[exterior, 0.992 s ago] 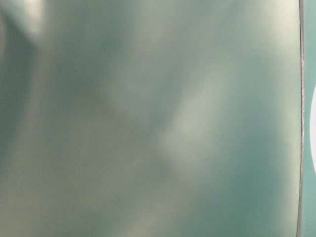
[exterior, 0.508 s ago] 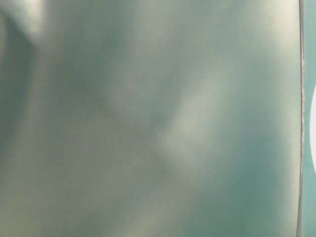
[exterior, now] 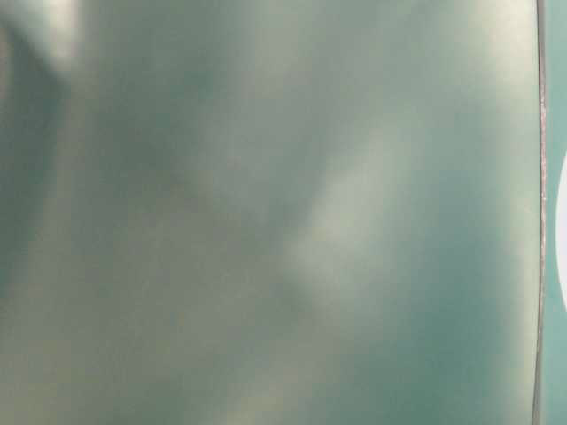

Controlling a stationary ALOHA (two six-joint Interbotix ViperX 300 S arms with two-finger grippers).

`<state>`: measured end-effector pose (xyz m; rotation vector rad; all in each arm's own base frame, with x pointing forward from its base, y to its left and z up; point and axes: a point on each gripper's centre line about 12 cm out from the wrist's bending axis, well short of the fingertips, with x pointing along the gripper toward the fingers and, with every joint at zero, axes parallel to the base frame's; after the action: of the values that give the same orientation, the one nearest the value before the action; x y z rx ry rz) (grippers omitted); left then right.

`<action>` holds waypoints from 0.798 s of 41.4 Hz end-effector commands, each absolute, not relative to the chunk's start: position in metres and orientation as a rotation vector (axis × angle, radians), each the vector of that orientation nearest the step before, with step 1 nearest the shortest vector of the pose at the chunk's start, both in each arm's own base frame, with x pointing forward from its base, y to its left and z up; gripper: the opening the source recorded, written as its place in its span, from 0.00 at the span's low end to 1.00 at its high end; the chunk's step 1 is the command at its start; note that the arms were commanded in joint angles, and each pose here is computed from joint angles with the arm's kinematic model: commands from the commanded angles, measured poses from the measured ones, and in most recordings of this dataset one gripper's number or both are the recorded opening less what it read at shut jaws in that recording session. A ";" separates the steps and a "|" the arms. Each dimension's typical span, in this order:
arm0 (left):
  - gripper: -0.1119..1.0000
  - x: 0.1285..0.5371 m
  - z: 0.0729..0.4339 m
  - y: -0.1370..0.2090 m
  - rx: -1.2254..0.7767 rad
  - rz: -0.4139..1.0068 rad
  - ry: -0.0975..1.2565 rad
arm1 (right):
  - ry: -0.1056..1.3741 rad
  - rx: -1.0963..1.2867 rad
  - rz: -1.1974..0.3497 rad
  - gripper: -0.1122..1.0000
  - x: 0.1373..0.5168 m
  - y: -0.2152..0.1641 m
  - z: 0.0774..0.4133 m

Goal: Scoop the yellow hexagonal prism block from the bowl with a spoon using the right arm.

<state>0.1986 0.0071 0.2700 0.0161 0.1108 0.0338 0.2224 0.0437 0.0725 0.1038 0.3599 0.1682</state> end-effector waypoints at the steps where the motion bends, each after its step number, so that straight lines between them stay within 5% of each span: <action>1: 0.11 0.201 0.276 0.007 0.016 0.035 0.095 | 0.318 0.107 0.170 0.31 0.224 0.044 0.081; 17: 0.11 0.200 0.276 0.007 0.016 0.036 0.109 | 0.220 0.131 0.143 0.31 0.232 0.040 0.124; 33: 0.11 0.202 0.276 0.007 0.018 0.034 0.095 | 0.326 0.147 0.037 0.31 0.262 0.018 0.190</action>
<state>0.1986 0.0068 0.2691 0.0176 0.1184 0.0322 0.2534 0.0216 0.1717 0.1436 0.3229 0.0525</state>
